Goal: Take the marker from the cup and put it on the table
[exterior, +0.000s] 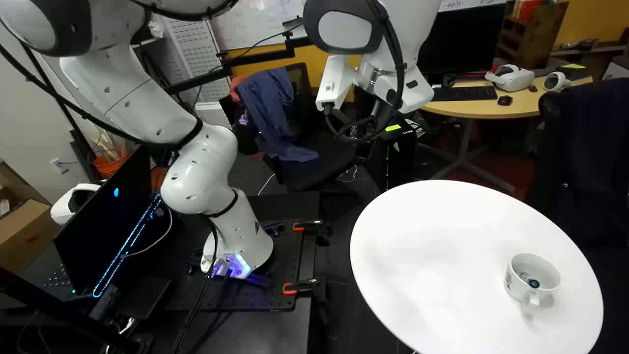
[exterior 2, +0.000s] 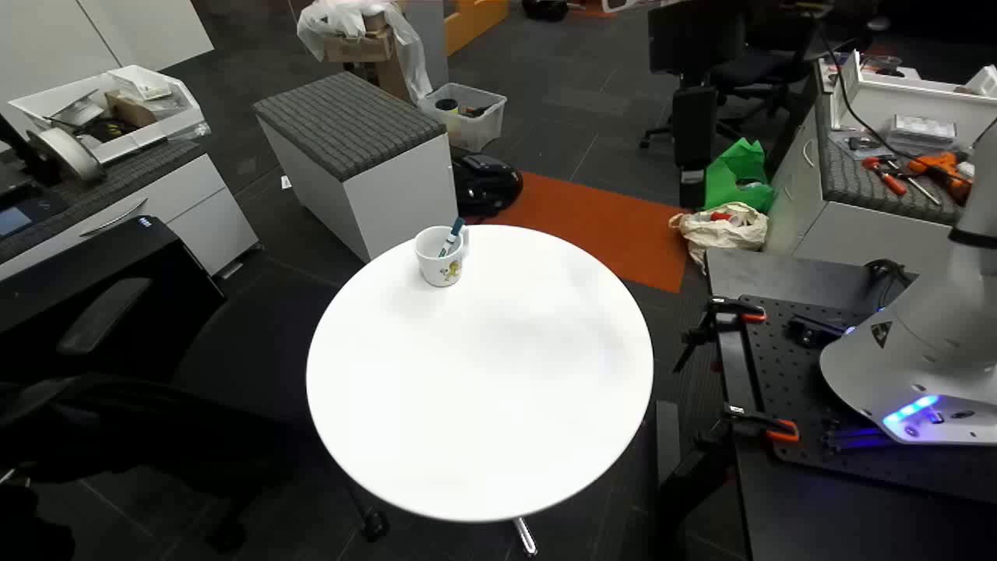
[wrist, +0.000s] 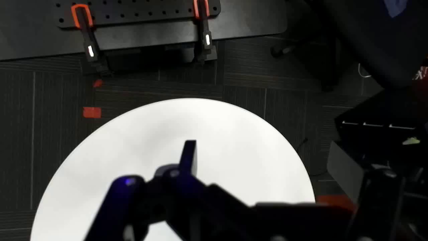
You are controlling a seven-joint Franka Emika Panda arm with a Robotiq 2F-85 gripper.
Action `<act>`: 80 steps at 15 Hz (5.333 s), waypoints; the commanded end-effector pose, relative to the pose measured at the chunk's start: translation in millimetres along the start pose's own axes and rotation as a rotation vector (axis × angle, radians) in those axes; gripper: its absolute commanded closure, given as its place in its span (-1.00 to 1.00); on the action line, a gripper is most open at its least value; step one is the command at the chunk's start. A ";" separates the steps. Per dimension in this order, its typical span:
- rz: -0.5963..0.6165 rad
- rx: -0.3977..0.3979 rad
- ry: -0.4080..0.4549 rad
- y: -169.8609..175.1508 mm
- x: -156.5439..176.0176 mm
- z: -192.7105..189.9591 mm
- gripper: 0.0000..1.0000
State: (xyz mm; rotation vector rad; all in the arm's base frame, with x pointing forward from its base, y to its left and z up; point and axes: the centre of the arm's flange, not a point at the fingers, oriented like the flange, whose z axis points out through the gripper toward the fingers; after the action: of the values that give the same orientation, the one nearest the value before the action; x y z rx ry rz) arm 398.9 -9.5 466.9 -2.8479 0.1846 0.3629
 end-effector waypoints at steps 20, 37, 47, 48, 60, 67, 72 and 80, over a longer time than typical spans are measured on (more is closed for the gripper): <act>0.114 -0.025 0.233 41.1 45.0 -30.7 -1.00; 0.008 -0.428 0.204 139.4 127.5 -30.1 -1.00; -0.443 -0.667 0.078 123.6 190.1 -19.7 -1.00; -0.485 -0.666 0.077 119.1 196.4 -18.1 -1.00; -0.688 -0.660 0.043 103.9 260.1 28.8 -1.00; -0.665 -0.665 0.030 105.8 250.3 41.0 -1.00; -0.669 -0.640 0.022 106.7 259.9 41.1 -1.00; -0.678 -0.618 0.040 102.3 276.9 47.6 -1.00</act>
State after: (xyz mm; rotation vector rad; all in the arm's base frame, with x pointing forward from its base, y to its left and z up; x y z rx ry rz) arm 622.3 -118.8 325.1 -3.2670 -1.0048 0.2557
